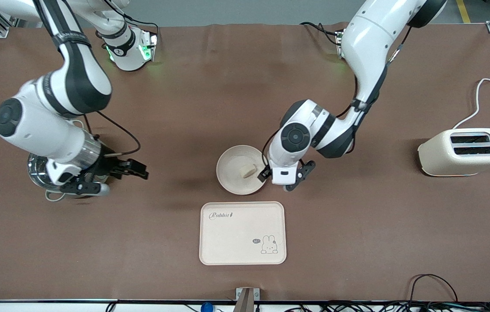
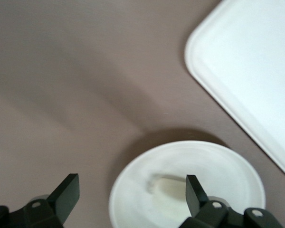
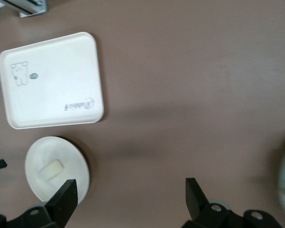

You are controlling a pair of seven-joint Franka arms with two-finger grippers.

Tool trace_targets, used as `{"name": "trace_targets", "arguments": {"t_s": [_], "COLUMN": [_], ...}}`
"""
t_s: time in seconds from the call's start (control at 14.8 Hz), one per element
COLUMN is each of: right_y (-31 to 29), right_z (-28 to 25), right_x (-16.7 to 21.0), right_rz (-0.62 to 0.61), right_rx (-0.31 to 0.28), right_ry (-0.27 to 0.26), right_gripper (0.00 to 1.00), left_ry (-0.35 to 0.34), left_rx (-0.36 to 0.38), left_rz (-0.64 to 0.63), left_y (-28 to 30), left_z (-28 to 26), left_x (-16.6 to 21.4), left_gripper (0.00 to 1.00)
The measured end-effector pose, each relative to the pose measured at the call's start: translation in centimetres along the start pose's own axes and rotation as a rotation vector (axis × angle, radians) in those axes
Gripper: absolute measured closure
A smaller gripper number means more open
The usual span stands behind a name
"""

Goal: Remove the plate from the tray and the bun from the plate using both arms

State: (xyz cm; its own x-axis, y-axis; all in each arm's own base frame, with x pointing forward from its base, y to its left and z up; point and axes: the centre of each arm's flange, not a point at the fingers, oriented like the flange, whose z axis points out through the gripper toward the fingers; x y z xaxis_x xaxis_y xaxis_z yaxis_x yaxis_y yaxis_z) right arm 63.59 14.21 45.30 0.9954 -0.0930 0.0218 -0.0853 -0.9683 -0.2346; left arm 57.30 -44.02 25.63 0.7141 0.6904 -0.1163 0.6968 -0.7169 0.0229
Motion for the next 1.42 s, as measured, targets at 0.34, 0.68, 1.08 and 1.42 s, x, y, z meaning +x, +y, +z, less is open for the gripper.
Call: {"name": "trace_targets", "arguments": {"t_s": [0.34,0.68,1.08,1.42], "right_y": [4.0,8.1,10.3,10.0], "right_z": [-8.7,-18.5,-23.5,-24.3], "right_x": [0.1,-4.2,-6.4,-6.9], "right_rz": [0.001,-0.039,-0.093,-0.131], "right_rx": [-0.146,-0.192,-0.22,-0.258], "right_ry": [0.013,0.013,-0.007,-0.022], "right_gripper": [0.0,0.0,0.0,0.0], "left_ry": [0.001,-0.001,-0.004,-0.006], "left_rx": [-0.098,-0.129,-0.111,-0.109], "left_rz": [0.023,0.044,0.038,0.037], "left_y": [1.9,2.4,2.1,2.1], "left_z": [2.3,4.3,6.9,7.3], "left_x": [-4.4,-6.8,-6.3,-6.2], "left_gripper": [0.07,0.12,0.28,0.61]}}
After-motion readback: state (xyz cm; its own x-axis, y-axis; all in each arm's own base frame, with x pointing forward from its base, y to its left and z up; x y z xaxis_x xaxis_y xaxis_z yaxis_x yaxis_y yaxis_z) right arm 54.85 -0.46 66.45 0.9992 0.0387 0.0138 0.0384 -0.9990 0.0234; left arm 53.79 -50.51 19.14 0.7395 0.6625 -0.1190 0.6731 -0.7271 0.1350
